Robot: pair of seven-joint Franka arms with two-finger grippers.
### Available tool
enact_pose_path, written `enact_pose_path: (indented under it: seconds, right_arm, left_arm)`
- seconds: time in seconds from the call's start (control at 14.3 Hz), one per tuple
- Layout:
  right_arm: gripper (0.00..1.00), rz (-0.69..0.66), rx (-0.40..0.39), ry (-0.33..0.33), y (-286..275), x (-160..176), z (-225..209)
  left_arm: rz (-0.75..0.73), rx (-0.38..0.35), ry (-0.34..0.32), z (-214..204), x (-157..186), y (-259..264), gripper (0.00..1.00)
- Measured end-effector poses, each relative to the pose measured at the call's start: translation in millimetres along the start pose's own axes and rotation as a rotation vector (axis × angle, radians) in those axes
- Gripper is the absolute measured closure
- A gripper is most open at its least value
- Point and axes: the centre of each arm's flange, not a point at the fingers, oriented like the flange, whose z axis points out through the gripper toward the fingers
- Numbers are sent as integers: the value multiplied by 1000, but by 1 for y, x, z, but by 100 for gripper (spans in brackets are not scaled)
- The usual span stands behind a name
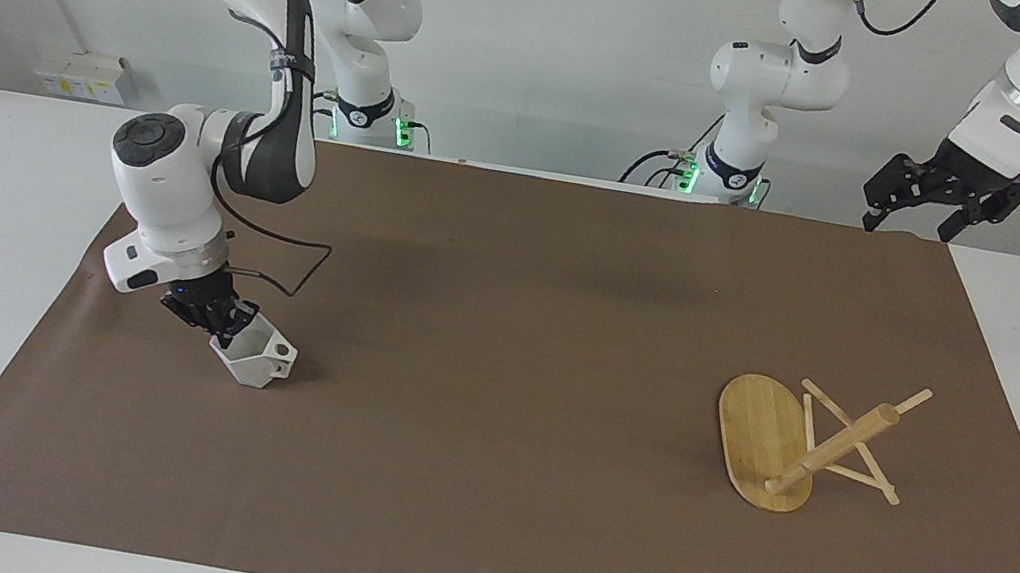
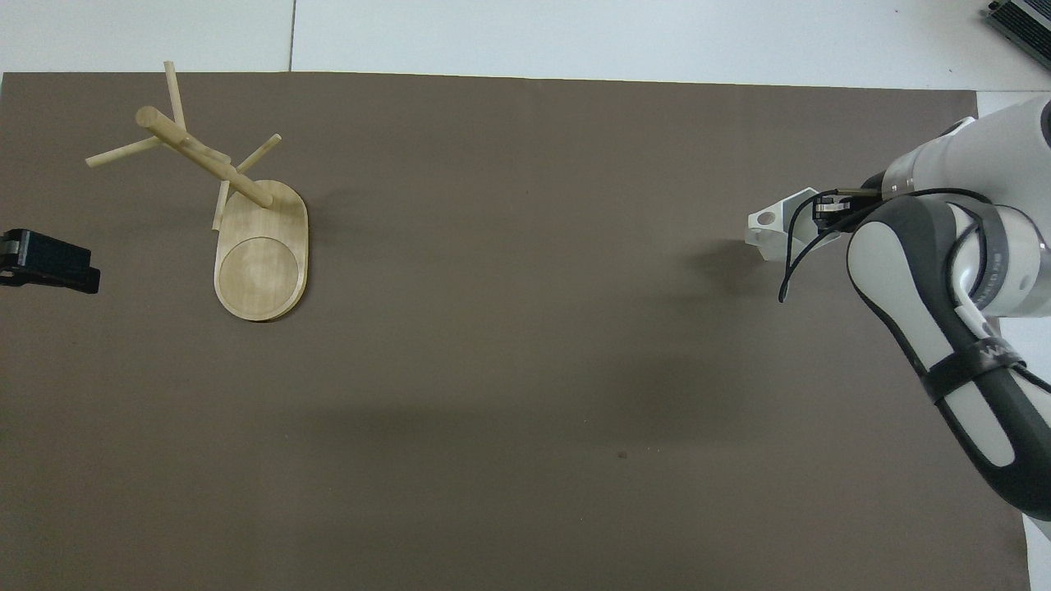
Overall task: Hang cup on rack
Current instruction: 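Lift the white cup with the right gripper toward the wooden mug tree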
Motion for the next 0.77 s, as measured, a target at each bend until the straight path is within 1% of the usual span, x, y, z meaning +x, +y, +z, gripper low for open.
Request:
enact_pose_path:
  seconds: [0.21, 0.35, 0.77]
  right_arm:
    - [96, 36, 161, -12, -28, 0, -40]
    - [96, 39, 275, -9, -56, -4, -55]
    - [96, -36, 595, -61, -188, -35, -75]
  left_arm:
    - [0, 0, 0, 0, 0, 0, 0]
    - [0, 0, 0, 0, 0, 0, 0]
    - [0, 0, -1, 0, 0, 0, 0]
